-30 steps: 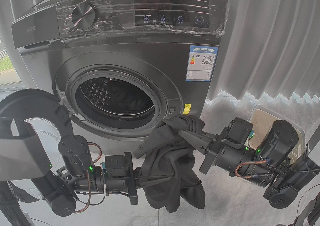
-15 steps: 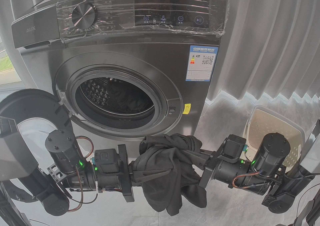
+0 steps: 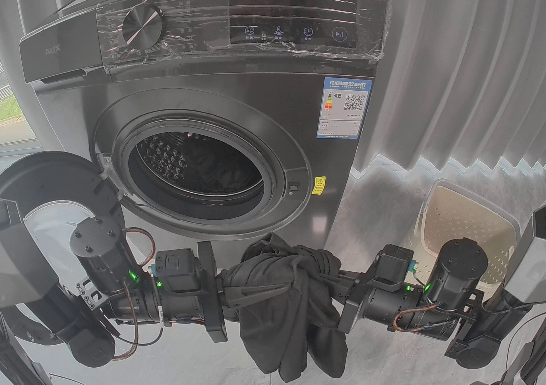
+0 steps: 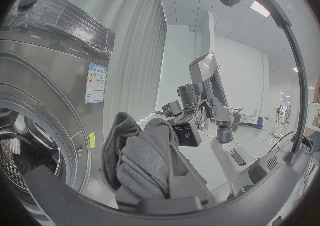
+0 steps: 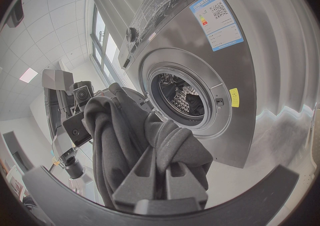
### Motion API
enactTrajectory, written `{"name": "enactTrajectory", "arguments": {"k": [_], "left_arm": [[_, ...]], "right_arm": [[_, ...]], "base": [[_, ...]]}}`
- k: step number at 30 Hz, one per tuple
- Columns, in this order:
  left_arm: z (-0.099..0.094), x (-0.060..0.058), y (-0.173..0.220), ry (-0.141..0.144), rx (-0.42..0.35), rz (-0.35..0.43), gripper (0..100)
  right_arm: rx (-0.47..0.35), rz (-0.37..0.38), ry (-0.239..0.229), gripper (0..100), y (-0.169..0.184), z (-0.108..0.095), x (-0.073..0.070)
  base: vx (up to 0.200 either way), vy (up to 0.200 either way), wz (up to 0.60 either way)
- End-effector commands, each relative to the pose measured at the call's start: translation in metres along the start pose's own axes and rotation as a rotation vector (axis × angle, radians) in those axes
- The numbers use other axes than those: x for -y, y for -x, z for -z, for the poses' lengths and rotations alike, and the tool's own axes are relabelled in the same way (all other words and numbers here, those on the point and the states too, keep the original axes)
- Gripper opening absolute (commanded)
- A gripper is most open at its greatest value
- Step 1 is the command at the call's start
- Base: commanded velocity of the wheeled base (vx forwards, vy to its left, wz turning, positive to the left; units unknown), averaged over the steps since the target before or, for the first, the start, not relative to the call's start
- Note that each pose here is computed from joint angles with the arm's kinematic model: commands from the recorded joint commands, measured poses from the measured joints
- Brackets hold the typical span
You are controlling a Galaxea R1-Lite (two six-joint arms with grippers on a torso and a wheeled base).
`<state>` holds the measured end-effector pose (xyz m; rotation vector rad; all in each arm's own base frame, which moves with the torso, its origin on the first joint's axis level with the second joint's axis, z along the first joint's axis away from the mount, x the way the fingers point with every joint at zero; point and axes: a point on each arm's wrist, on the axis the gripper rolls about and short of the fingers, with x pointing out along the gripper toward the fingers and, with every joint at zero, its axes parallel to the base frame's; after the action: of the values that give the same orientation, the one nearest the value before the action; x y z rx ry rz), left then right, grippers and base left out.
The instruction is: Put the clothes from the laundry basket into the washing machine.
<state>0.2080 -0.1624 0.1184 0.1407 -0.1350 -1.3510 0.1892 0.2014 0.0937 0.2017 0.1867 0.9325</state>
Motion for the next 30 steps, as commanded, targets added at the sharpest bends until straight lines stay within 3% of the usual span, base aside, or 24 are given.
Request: {"name": "enactTrajectory", "arguments": {"k": [1, 7, 8, 14, 23, 30], "left_arm": [[-0.001, -0.002, 0.0, -0.002, 0.003, -0.007, 0], [0.0, -0.003, 0.001, 0.0, 0.002, -0.016, 0], [0.0, -0.003, 0.001, -0.001, 0.003, -0.016, 0], [0.001, -0.008, 0.006, 0.004, -0.006, -0.043, 0], [0.003, -0.016, 0.017, 0.011, -0.02, -0.093, 0], [0.007, -0.018, 0.029, 0.027, -0.043, -0.133, 0]], "right_arm": [[-0.004, -0.005, 0.003, 0, -0.001, 0.001, -0.001], [0.003, -0.008, 0.007, 0, -0.001, -0.001, -0.002], [0.011, -0.008, 0.008, 100, -0.001, -0.002, -0.002], [0.029, 0.008, 0.009, 100, 0.007, -0.009, 0.0], [0.085, 0.13, 0.032, 100, 0.029, -0.026, 0.032], [0.081, 0.124, 0.046, 100, 0.032, -0.026, 0.033]], "base": [[0.0, 0.0, 0.0], [0.0, 0.0, 0.0], [0.0, 0.0, 0.0], [0.0, 0.0, 0.0], [0.0, 0.0, 0.0], [0.0, 0.0, 0.0]]}}
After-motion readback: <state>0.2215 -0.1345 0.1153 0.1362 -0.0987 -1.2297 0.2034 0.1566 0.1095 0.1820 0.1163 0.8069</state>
